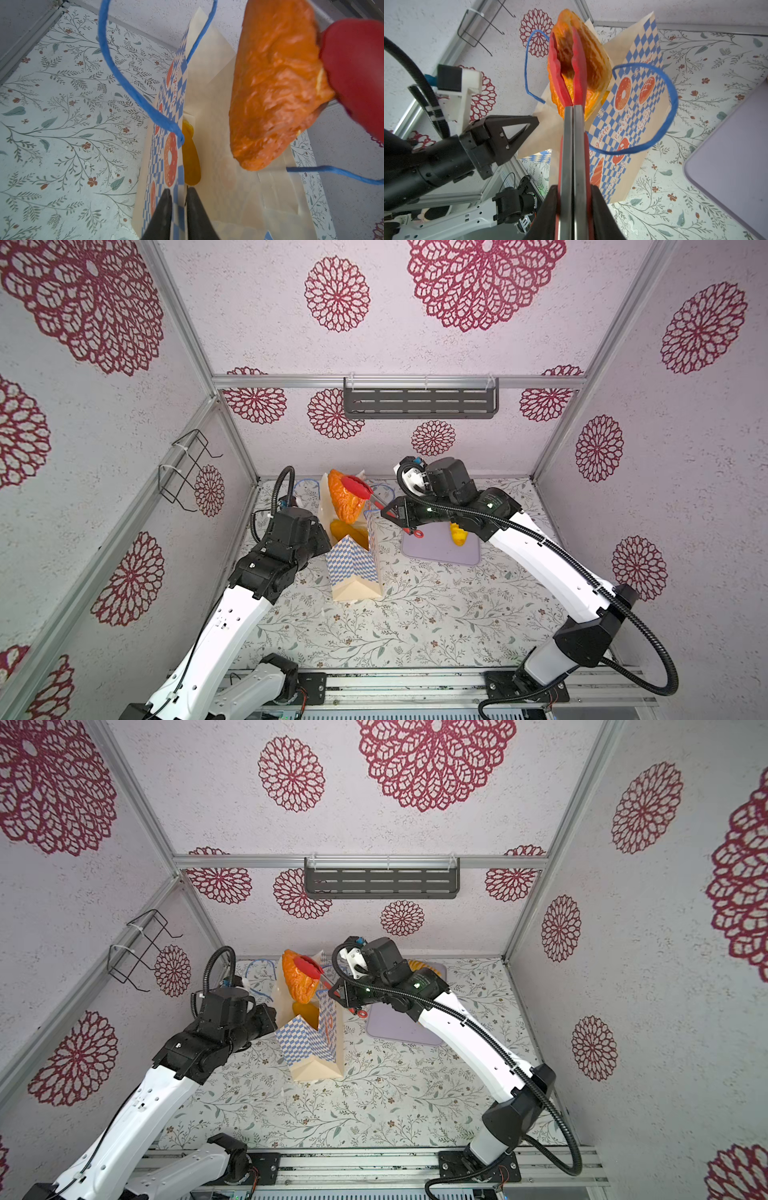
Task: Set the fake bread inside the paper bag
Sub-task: 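Lift the croissant in the tongs and carry it over the bag mouth, then open the tongs over the bag to release the croissant, then move the tongs back down to the yellow-striped bun on the tray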
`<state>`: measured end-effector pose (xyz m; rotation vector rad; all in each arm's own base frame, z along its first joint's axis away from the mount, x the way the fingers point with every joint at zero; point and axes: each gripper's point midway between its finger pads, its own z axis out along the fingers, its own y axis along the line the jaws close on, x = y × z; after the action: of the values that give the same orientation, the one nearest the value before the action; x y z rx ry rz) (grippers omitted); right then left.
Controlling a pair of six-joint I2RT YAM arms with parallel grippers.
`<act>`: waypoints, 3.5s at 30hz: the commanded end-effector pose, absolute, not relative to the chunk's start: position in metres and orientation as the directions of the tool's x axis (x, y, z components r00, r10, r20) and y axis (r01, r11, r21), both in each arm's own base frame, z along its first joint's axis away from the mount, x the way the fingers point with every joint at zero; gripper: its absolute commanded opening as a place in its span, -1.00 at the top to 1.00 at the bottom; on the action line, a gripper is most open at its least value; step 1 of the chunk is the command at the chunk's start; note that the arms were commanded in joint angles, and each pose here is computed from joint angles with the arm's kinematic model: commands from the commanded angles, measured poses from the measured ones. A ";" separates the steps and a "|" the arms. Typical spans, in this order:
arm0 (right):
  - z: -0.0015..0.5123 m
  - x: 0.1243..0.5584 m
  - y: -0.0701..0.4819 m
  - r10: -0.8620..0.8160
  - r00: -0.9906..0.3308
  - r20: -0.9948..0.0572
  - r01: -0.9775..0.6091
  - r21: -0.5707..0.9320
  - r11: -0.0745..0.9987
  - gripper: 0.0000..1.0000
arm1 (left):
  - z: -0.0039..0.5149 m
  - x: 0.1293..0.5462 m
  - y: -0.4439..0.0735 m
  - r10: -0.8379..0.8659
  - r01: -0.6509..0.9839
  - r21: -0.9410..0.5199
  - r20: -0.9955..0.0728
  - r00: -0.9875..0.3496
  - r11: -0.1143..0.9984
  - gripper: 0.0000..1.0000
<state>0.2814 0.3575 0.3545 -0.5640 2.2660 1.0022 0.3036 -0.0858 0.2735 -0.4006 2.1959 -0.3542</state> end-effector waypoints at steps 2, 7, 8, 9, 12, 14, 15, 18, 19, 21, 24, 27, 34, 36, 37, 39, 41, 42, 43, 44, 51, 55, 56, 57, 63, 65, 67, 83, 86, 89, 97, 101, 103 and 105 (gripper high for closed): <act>0.385 0.278 0.356 -0.146 -0.652 -0.744 -0.648 0.447 0.617 0.72 | 0.279 0.307 -0.084 -0.422 -0.164 -0.405 -0.711 -0.563 0.900 0.64; 0.380 0.274 0.356 -0.172 -0.652 -0.738 -0.652 0.431 0.623 0.55 | 0.278 0.307 -0.085 -0.422 -0.166 -0.404 -0.709 -0.565 0.900 0.64; 0.380 0.274 0.356 -0.174 -0.652 -0.738 -0.653 0.431 0.623 0.49 | 0.278 0.307 -0.085 -0.422 -0.166 -0.404 -0.709 -0.564 0.900 0.64; 0.380 0.274 0.356 -0.174 -0.651 -0.739 -0.655 0.430 0.622 0.45 | 0.279 0.307 -0.084 -0.424 -0.167 -0.405 -0.709 -0.563 0.899 0.64; 0.383 0.273 0.357 -0.171 -0.646 -0.744 -0.659 0.430 0.617 0.33 | 0.279 0.306 -0.084 -0.424 -0.167 -0.405 -0.710 -0.562 0.899 0.64; 0.385 0.273 0.358 -0.165 -0.640 -0.750 -0.664 0.432 0.610 0.25 | 0.279 0.306 -0.084 -0.425 -0.167 -0.406 -0.709 -0.563 0.898 0.64; 0.387 0.273 0.358 -0.163 -0.636 -0.754 -0.667 0.432 0.607 0.23 | 0.279 0.306 -0.084 -0.426 -0.169 -0.406 -0.709 -0.562 0.898 0.64; 0.391 0.273 0.360 -0.156 -0.630 -0.761 -0.674 0.436 0.596 0.17 | 0.278 0.305 -0.084 -0.425 -0.169 -0.404 -0.709 -0.563 0.899 0.64; 0.392 0.273 0.360 -0.154 -0.629 -0.762 -0.675 0.437 0.594 0.14 | 0.279 0.305 -0.083 -0.425 -0.169 -0.405 -0.709 -0.562 0.899 0.64; 0.395 0.272 0.362 -0.149 -0.625 -0.766 -0.681 0.442 0.584 0.10 | 0.278 0.305 -0.083 -0.425 -0.169 -0.404 -0.709 -0.563 0.899 0.64; 0.398 0.273 0.363 -0.142 -0.620 -0.772 -0.685 0.444 0.577 0.07 | 0.279 0.305 -0.083 -0.426 -0.170 -0.405 -0.709 -0.562 0.898 0.64; 0.404 0.274 0.363 -0.128 -0.610 -0.782 -0.688 0.442 0.576 0.08 | 0.278 0.305 -0.083 -0.425 -0.169 -0.404 -0.709 -0.563 0.899 0.64; 0.427 0.287 0.346 -0.068 -0.564 -0.823 -0.672 0.408 0.618 0.16 | 0.280 0.305 -0.083 -0.425 -0.167 -0.406 -0.712 -0.559 0.899 0.56; 0.433 0.295 0.335 -0.043 -0.555 -0.831 -0.656 0.406 0.636 0.18 | 0.282 0.304 -0.083 -0.427 -0.167 -0.407 -0.713 -0.556 0.898 0.49; 0.435 0.298 0.329 -0.032 -0.552 -0.833 -0.649 0.405 0.643 0.18 | 0.283 0.304 -0.082 -0.426 -0.167 -0.406 -0.714 -0.556 0.898 0.44; 0.438 0.307 0.314 -0.006 -0.547 -0.837 -0.625 0.404 0.668 0.18 | 0.284 0.303 -0.082 -0.426 -0.167 -0.406 -0.716 -0.553 0.899 0.36; 0.438 0.317 0.294 0.027 -0.548 -0.836 -0.587 0.407 0.699 0.18 | 0.286 0.303 -0.080 -0.426 -0.168 -0.404 -0.719 -0.549 0.899 0.21; 0.437 0.322 0.284 0.042 -0.549 -0.835 -0.569 0.410 0.712 0.17 | 0.287 0.302 -0.080 -0.425 -0.168 -0.404 -0.720 -0.549 0.899 0.14; 0.435 0.328 0.271 0.062 -0.550 -0.833 -0.546 0.414 0.729 0.17 | 0.288 0.302 -0.079 -0.426 -0.170 -0.402 -0.721 -0.546 0.899 0.06; 0.433 0.333 0.259 0.078 -0.550 -0.831 -0.521 0.415 0.746 0.17 | 0.288 0.302 -0.080 -0.424 -0.169 -0.401 -0.722 -0.546 0.900 0.00; 0.378 0.362 0.167 0.172 -0.612 -0.772 -0.286 0.419 0.862 0.14 | 0.287 0.302 -0.080 -0.420 -0.167 -0.397 -0.721 -0.551 0.902 -0.32; 0.325 0.368 0.126 0.209 -0.681 -0.701 -0.156 0.418 0.895 0.14 | 0.288 0.302 -0.081 -0.416 -0.162 -0.396 -0.722 -0.553 0.904 -0.34; 0.312 0.368 0.120 0.217 -0.698 -0.683 -0.131 0.419 0.898 0.14 | 0.288 0.302 -0.081 -0.415 -0.162 -0.395 -0.722 -0.554 0.904 -0.34; 0.297 0.367 0.113 0.224 -0.717 -0.660 -0.103 0.418 0.902 0.14 | 0.288 0.303 -0.081 -0.414 -0.162 -0.395 -0.722 -0.554 0.904 -0.35; 0.231 0.359 0.092 0.230 -0.795 -0.562 -0.014 0.395 0.919 0.11 | 0.286 0.306 -0.083 -0.410 -0.157 -0.394 -0.719 -0.561 0.906 -0.42; 0.216 0.356 0.088 0.222 -0.812 -0.540 0.003 0.376 0.927 0.10 | 0.285 0.306 -0.084 -0.407 -0.155 -0.392 -0.719 -0.564 0.907 -0.44; 0.204 0.354 0.087 0.214 -0.827 -0.520 0.010 0.366 0.931 0.08 | 0.285 0.306 -0.084 -0.408 -0.155 -0.394 -0.719 -0.563 0.906 -0.45; 0.157 0.353 0.093 0.162 -0.892 -0.422 0.007 0.345 0.939 -0.17 | 0.279 0.309 -0.086 -0.409 -0.152 -0.397 -0.715 -0.567 0.905 -0.49; 0.151 0.354 0.094 0.148 -0.900 -0.411 0.005 0.329 0.944 -0.21 | 0.279 0.309 -0.086 -0.408 -0.151 -0.397 -0.716 -0.566 0.905 -0.50; 0.144 0.355 0.096 0.129 -0.908 -0.399 0.000 0.308 0.951 -0.23 | 0.279 0.310 -0.087 -0.408 -0.151 -0.397 -0.715 -0.567 0.905 -0.50; 0.133 0.363 0.101 0.090 -0.916 -0.391 -0.012 0.253 0.967 -0.26 | 0.277 0.310 -0.087 -0.407 -0.153 -0.394 -0.714 -0.570 0.906 -0.51; 0.128 0.368 0.102 0.073 -0.919 -0.387 -0.017 0.225 0.974 -0.27 | 0.277 0.309 -0.086 -0.408 -0.154 -0.395 -0.713 -0.570 0.906 -0.51; 0.125 0.370 0.101 0.068 -0.920 -0.385 -0.015 0.209 0.978 -0.26 | 0.277 0.309 -0.086 -0.408 -0.154 -0.394 -0.715 -0.567 0.906 -0.51; 0.124 0.372 0.100 0.064 -0.920 -0.386 -0.013 0.195 0.981 -0.25 | 0.277 0.309 -0.086 -0.409 -0.156 -0.394 -0.714 -0.568 0.906 -0.51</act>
<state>0.3583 0.1029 0.1116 0.0717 2.7792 0.3273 0.3056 -0.0869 0.2734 -0.3926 2.1962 -0.3529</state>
